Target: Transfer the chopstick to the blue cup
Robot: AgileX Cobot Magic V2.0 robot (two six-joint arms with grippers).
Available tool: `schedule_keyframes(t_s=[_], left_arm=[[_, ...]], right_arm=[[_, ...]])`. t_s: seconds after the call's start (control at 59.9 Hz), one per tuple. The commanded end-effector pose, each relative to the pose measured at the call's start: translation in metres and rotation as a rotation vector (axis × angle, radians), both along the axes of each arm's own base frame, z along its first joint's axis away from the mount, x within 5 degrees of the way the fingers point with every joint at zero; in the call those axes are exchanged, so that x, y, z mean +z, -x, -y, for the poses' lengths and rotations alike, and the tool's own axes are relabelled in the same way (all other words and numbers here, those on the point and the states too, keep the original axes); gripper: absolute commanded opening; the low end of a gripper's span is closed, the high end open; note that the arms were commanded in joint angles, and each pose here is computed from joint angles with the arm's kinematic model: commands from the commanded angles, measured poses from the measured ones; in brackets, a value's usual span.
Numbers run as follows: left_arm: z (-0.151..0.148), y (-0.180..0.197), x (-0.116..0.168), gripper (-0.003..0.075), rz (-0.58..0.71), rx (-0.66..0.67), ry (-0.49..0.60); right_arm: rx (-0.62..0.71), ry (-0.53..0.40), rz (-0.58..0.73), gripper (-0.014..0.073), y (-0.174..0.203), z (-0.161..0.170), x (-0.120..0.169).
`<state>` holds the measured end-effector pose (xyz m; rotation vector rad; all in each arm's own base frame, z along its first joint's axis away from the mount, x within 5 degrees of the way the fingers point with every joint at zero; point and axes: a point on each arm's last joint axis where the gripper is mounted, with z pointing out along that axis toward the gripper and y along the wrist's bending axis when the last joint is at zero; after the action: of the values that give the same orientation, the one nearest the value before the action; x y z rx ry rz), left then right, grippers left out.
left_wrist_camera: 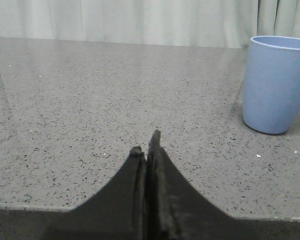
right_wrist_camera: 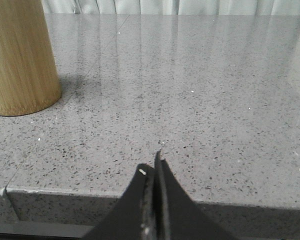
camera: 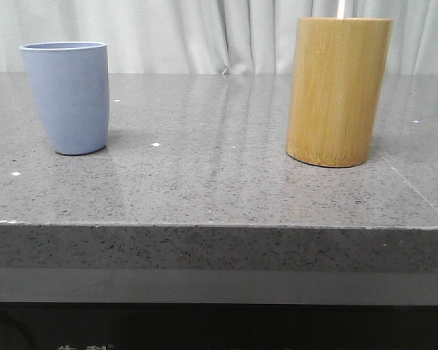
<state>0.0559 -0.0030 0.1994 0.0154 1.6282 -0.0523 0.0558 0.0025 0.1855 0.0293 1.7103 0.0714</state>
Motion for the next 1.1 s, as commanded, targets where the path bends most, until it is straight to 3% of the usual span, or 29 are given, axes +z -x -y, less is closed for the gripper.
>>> schedule_keyframes(t_s=[0.0,0.334,0.534,0.651,0.751,0.884,1.084], left_arm=[[-0.001,0.001,0.006,-0.0019,0.096,0.009,0.023],[-0.001,0.001,0.006,-0.0019,0.096,0.009,0.023],[-0.001,0.002,0.011,-0.0019,0.154,0.015,0.025],[-0.003,0.003,0.021,-0.0019,0.247,0.025,0.037],[-0.004,0.008,0.043,-0.0019,0.343,0.030,0.104],[-0.003,0.019,0.087,-0.0019,0.395,0.011,0.108],[0.002,0.002,0.134,-0.0019,0.167,-0.026,0.084]], right_arm=[[-0.015,0.005,0.112,-0.0080,0.001,0.001,0.010],[-0.017,0.005,0.127,-0.0080,0.001,0.001,0.012],[-0.019,0.005,0.146,-0.0080,0.001,0.002,0.014],[-0.028,0.003,0.232,-0.0080,0.002,0.002,0.023],[-0.031,0.002,0.314,-0.0080,0.006,0.003,0.045],[-0.026,0.000,0.398,-0.0078,0.017,0.002,0.086],[0.001,-0.005,0.271,-0.0078,0.014,0.000,0.142]])
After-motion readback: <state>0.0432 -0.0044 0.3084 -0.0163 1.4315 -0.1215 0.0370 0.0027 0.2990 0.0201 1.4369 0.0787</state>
